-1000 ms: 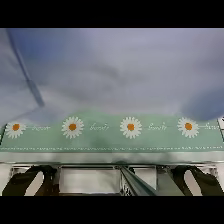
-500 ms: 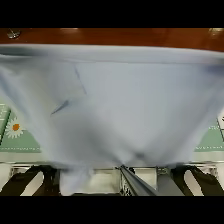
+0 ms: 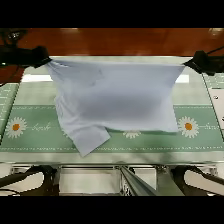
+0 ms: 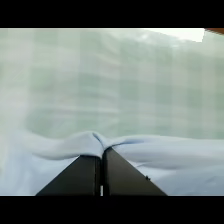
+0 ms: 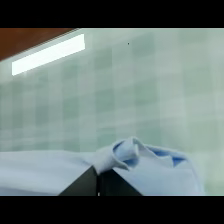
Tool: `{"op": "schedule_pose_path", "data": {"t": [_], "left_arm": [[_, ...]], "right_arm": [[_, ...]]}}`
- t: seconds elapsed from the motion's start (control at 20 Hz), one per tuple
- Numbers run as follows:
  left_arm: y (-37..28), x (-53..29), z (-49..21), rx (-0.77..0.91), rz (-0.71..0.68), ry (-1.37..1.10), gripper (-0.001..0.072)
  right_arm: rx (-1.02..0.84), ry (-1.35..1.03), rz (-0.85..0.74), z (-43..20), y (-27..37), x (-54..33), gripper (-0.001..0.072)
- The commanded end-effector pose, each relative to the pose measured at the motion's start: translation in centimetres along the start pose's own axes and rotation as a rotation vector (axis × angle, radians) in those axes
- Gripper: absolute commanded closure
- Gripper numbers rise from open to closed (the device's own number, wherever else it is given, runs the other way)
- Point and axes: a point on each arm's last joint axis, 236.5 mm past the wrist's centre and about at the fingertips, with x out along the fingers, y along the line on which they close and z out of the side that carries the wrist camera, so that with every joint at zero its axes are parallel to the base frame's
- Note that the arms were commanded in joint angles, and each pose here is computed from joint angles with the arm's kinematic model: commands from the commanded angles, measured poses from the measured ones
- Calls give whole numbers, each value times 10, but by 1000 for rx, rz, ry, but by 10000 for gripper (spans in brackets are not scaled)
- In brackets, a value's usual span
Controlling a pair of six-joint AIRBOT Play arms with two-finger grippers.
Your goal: Fold the shirts.
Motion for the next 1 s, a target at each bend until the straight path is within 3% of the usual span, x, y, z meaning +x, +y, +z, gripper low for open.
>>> {"op": "schedule_pose_path", "data": {"t": [0.0,0.35,0.55,0.6,0.65,0.7,0.8,0.95], "left_arm": [[0,56,-13,-120,-58,30,682],[25,75,-107,-64,-13,360,682],[44,82,-158,-108,20,473,680],[46,83,-162,-113,22,480,611],[45,81,-163,-112,19,490,305],[46,75,-162,-100,23,514,16],[60,48,-153,-71,57,575,7],[100,-9,-165,-105,147,659,7]], "right_arm": [[139,34,69,10,-23,63,690],[52,271,-18,-47,-51,77,690],[95,404,-9,-83,-65,93,689],[113,419,5,-88,-64,97,653],[134,432,17,-91,-63,99,413],[143,447,29,-93,-61,96,86],[135,479,28,-89,-69,71,86],[132,499,-140,-101,-123,9,88]]}}
